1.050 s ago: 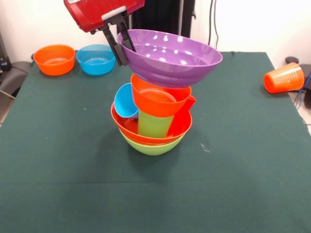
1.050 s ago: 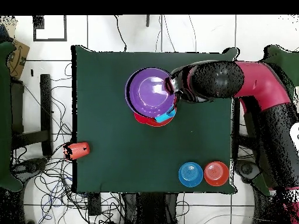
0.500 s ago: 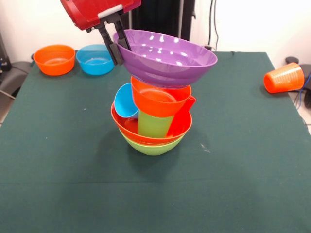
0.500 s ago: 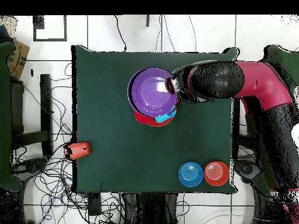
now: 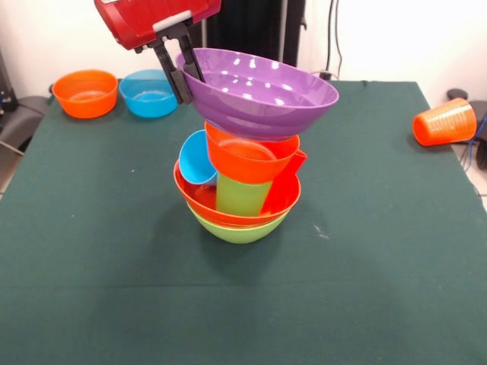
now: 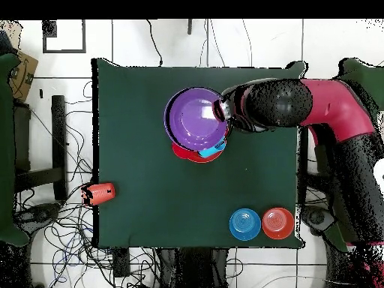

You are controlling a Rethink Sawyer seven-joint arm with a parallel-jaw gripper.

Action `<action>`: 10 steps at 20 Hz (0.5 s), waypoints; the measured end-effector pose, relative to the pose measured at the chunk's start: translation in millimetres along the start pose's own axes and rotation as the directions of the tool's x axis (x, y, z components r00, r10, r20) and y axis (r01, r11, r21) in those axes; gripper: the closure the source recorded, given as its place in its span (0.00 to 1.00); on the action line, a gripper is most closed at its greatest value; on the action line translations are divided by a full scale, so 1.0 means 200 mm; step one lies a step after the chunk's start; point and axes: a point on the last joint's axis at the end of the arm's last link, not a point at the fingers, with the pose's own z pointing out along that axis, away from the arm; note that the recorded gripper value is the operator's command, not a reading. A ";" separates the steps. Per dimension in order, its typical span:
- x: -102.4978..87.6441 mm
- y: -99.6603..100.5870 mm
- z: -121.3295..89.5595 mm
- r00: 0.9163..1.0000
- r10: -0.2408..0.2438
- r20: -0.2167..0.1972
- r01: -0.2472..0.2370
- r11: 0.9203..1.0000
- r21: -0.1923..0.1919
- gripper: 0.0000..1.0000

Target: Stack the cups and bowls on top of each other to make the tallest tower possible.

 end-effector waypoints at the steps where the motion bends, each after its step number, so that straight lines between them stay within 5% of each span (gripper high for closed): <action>1: 0.00 0.00 0.00 1.000 -0.001 -0.001 0.001 1.000 0.001 1.00; 10: 0.01 0.00 0.01 1.000 -0.005 -0.004 0.005 1.000 0.006 1.00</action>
